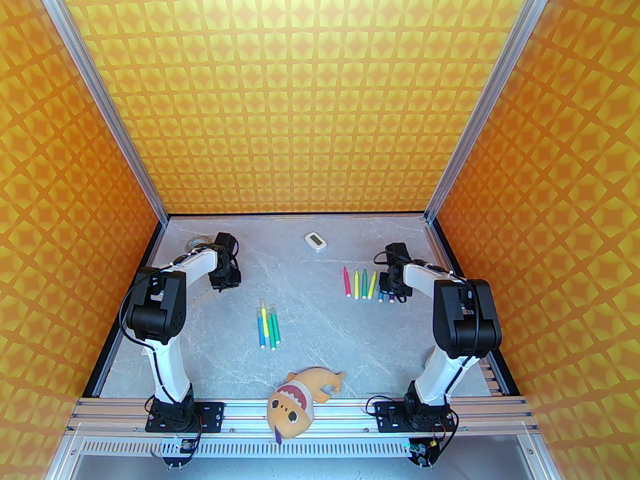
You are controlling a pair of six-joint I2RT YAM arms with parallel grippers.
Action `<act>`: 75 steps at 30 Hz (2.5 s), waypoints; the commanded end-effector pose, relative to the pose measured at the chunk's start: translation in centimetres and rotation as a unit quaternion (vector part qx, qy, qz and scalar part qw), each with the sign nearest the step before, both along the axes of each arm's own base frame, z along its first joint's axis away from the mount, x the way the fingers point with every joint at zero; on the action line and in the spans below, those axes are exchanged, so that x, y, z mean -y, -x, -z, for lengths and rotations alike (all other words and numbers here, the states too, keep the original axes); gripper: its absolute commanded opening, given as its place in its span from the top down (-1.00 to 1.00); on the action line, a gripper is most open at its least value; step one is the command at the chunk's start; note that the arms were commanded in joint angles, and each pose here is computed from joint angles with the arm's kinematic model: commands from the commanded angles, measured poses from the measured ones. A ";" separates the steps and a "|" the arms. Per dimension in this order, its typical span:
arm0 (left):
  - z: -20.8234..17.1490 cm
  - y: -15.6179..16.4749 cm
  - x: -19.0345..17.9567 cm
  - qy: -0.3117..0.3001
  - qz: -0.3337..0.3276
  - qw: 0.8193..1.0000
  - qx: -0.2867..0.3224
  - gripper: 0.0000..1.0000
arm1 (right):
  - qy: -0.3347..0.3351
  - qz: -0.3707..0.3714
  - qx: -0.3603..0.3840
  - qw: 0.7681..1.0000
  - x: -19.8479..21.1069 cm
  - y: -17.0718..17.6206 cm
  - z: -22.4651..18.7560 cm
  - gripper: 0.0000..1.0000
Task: Open the pen caps
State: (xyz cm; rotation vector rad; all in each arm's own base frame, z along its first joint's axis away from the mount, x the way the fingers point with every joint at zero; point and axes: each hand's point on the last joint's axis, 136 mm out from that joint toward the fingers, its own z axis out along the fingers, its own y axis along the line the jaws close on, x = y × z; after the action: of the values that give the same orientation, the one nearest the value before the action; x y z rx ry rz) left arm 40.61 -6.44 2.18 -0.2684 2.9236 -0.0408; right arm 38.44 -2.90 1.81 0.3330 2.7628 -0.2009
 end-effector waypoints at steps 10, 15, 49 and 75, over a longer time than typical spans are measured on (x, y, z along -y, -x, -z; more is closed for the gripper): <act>1.0 0.7 -0.9 -0.016 0.005 1.000 -0.020 0.64 | -0.009 -0.009 -0.020 1.000 -0.3 0.1 1.1 0.71; 0.8 0.7 -0.9 -0.015 0.006 1.000 -0.017 0.61 | -0.013 -0.010 -0.022 1.000 -0.4 0.1 1.1 0.66; -7.0 0.2 0.4 0.033 0.025 0.995 0.094 0.19 | -0.029 -0.013 -0.001 0.999 -1.0 0.7 -1.5 0.38; -9.4 2.4 0.8 0.094 0.049 0.960 0.258 -0.35 | -0.120 -0.280 0.030 0.952 -26.3 5.0 -7.7 0.03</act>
State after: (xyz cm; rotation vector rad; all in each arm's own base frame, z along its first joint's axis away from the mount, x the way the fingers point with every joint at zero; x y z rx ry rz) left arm 37.31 -7.70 10.19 -0.1162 2.4869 -0.3216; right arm 34.04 20.42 10.16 -0.3533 2.6666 0.2360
